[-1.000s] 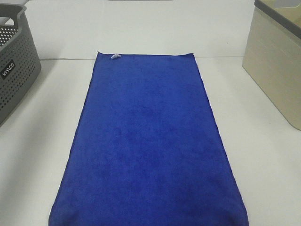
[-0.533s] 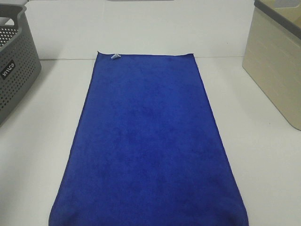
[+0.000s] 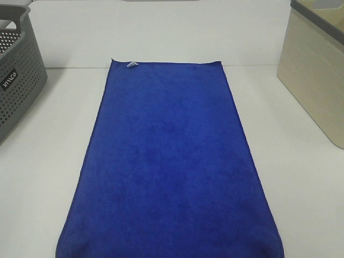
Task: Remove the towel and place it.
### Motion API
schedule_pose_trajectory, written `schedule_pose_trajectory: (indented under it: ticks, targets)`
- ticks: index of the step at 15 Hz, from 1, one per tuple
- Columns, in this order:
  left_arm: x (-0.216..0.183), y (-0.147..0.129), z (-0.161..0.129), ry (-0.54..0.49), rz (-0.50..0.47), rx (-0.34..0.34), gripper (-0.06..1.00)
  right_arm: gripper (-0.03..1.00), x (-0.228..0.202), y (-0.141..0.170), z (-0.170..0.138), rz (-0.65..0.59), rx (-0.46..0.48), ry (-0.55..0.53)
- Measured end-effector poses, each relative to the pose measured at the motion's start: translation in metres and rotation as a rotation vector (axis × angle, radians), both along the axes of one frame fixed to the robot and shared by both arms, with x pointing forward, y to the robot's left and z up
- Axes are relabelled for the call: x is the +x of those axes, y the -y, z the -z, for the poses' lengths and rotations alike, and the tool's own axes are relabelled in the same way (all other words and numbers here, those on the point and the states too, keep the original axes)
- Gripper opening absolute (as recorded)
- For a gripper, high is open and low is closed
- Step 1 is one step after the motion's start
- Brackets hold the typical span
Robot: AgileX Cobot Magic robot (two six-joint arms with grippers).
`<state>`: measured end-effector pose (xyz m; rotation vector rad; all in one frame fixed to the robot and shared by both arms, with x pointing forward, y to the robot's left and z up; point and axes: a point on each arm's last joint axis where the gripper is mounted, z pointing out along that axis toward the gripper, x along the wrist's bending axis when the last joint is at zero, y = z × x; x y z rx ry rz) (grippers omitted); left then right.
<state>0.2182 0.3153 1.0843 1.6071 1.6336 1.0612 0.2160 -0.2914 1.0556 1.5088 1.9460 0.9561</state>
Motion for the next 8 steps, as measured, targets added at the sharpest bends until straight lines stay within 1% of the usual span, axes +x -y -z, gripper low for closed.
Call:
schedule_pose_trajectory:
  ticks: [1, 2, 4, 5, 6, 8]
  targets:
    - [-0.008, 0.001, 0.006, 0.028, 0.014, -0.002, 0.76, 0.79, -0.003, 0.0, 0.006, -0.004, -0.003, 0.013]
    - [-0.008, 0.003, 0.01, 0.024, 0.038, 0.0, 0.76, 0.79, -0.001, 0.0, 0.013, -0.004, -0.007, -0.002]
    - [-0.002, 0.01, 0.024, -0.03, 0.122, -0.003, 0.76, 0.79, 0.002, 0.0, 0.021, -0.008, -0.024, -0.029]
    - [0.001, 0.012, 0.026, -0.033, 0.156, -0.006, 0.76, 0.79, 0.003, 0.0, 0.022, -0.008, -0.026, -0.024]
    - [0.001, 0.014, 0.026, -0.026, 0.174, -0.01, 0.76, 0.79, 0.005, 0.0, 0.022, -0.006, -0.025, -0.01]
    - [0.007, 0.018, 0.026, 0.024, 0.207, -0.028, 0.76, 0.79, 0.011, 0.0, 0.026, 0.005, -0.026, 0.02]
